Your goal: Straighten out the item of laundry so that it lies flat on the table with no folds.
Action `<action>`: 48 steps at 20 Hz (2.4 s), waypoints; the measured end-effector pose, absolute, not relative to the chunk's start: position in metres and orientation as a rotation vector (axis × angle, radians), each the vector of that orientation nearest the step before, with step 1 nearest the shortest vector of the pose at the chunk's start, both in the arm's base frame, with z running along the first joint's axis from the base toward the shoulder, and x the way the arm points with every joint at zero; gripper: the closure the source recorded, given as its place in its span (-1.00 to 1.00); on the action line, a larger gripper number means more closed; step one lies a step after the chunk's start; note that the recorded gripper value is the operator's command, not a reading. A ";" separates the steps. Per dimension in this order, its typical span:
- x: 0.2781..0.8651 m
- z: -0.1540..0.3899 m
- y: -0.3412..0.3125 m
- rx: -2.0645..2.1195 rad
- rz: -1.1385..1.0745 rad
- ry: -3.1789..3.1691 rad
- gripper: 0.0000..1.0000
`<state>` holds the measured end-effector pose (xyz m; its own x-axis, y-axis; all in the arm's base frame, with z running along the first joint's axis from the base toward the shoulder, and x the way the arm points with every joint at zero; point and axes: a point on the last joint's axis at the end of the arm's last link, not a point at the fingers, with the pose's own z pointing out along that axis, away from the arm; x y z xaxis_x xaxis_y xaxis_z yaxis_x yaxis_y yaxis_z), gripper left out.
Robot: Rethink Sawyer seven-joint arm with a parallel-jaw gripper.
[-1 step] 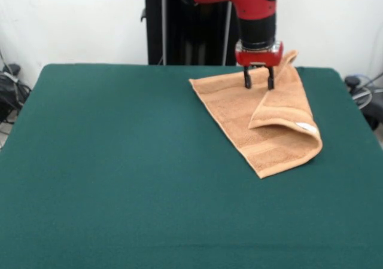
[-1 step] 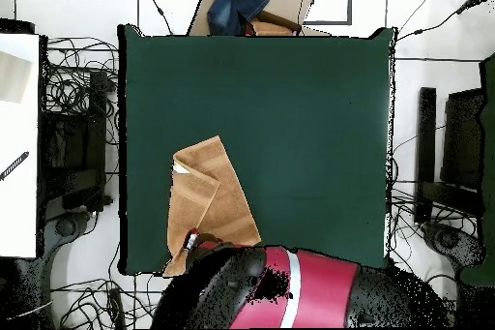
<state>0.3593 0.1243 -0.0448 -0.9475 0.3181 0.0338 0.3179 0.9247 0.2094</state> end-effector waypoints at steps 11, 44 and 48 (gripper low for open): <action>0.374 -0.040 0.121 0.559 0.439 3.054 -1.00; 0.388 -0.041 0.161 0.463 0.852 2.945 -1.00; 0.388 -0.046 0.163 0.451 0.862 2.941 -1.00</action>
